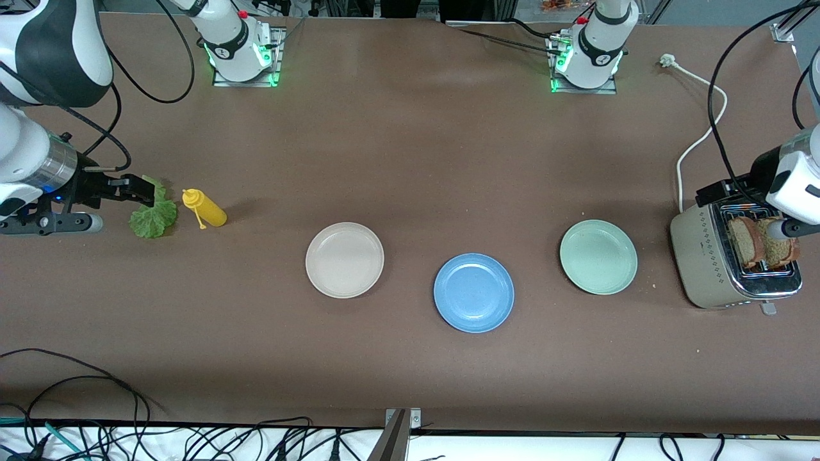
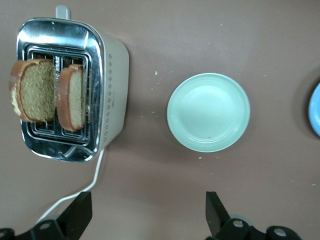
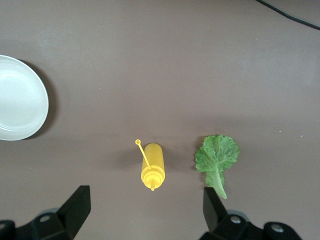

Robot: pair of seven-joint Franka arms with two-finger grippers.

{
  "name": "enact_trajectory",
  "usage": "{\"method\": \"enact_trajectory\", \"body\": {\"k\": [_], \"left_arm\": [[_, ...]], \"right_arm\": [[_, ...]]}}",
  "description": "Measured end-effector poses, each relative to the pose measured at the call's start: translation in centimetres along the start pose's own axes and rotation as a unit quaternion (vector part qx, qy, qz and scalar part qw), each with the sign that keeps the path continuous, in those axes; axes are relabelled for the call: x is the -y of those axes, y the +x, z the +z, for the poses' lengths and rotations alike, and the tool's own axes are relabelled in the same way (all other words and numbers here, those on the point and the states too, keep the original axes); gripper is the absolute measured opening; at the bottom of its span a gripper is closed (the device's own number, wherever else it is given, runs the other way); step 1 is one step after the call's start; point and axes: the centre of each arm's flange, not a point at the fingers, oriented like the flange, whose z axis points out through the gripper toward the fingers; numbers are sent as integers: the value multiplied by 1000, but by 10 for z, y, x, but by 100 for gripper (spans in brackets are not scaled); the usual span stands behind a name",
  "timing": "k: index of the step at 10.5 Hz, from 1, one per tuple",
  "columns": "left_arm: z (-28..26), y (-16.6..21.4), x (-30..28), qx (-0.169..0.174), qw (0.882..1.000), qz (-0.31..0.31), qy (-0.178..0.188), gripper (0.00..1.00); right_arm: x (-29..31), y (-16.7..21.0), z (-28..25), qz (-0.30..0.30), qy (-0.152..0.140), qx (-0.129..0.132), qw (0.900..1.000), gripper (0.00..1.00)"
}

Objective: Make sandwich in blue plate with both arms
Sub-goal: 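Lower the left gripper over the toaster onto a bread slice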

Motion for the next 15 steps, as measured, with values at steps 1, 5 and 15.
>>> {"method": "enact_trajectory", "body": {"k": [1,5,15], "left_arm": [[13,8,15,11,1000,11,1,100],[46,38,68,6,1000,-8,-10,100],[123,63,116,-10,1000,16,-21,98]], "right_arm": [[0,0,0,0,0,0,1000,100],[0,0,0,1,1,0,1000,100],[0,0,0,1,1,0,1000,100]]}}
